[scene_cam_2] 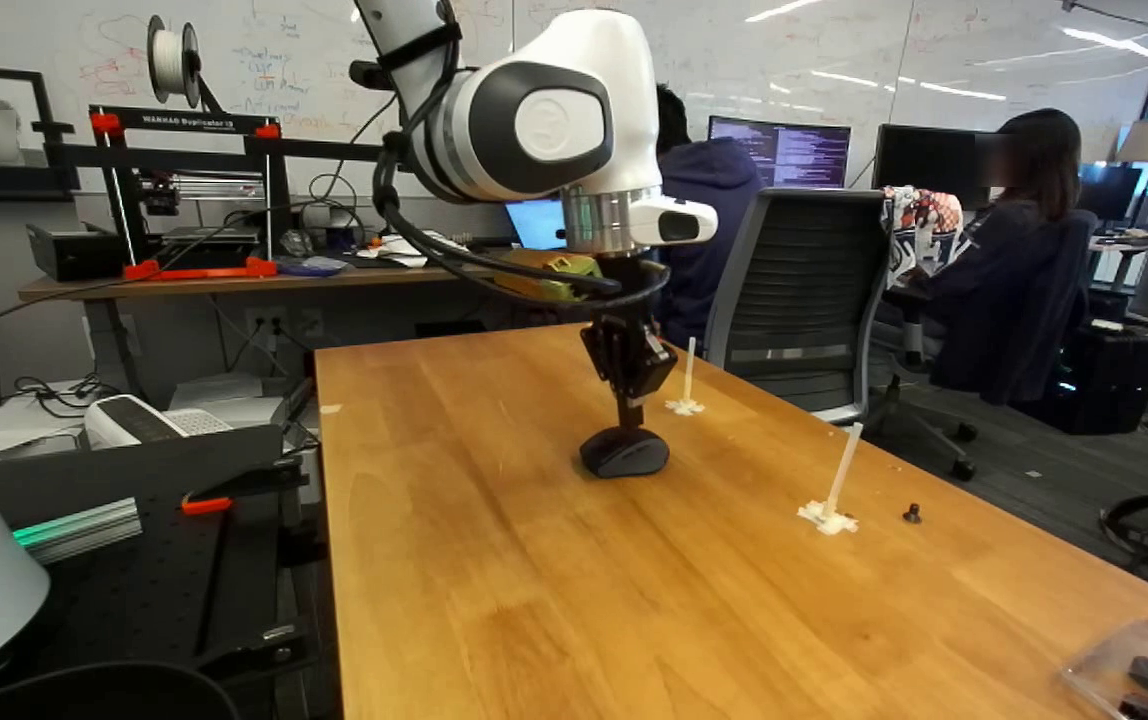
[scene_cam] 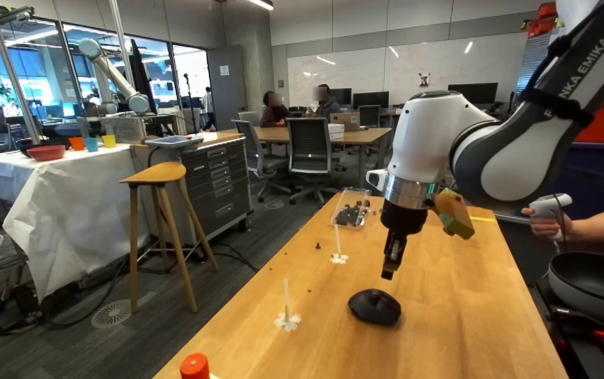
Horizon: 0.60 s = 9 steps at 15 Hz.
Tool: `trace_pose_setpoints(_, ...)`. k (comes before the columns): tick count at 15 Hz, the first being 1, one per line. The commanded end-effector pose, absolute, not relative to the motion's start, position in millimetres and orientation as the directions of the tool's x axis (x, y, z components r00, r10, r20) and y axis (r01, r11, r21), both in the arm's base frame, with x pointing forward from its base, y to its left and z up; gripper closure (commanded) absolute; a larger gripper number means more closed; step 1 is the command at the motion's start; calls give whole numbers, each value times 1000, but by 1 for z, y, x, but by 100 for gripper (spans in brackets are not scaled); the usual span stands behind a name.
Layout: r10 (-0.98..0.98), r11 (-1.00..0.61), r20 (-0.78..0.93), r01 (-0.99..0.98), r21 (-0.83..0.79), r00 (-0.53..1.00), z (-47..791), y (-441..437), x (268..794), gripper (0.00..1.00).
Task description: Press the right mouse button
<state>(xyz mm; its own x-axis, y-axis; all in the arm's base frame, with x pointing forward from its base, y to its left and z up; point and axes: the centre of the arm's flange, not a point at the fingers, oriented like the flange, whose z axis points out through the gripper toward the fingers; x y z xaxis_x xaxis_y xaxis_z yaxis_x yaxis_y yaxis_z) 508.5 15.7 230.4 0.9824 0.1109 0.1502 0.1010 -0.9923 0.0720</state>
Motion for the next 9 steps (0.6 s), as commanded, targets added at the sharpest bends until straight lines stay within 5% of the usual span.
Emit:
trace_pose_setpoints(1, 85, -996, 143, 79, 45, 986, 270, -3, 507, 100)
trace_pose_setpoints(9, 14, -1000, 122, 14, 4, 992, 331, -37, 506, 100)
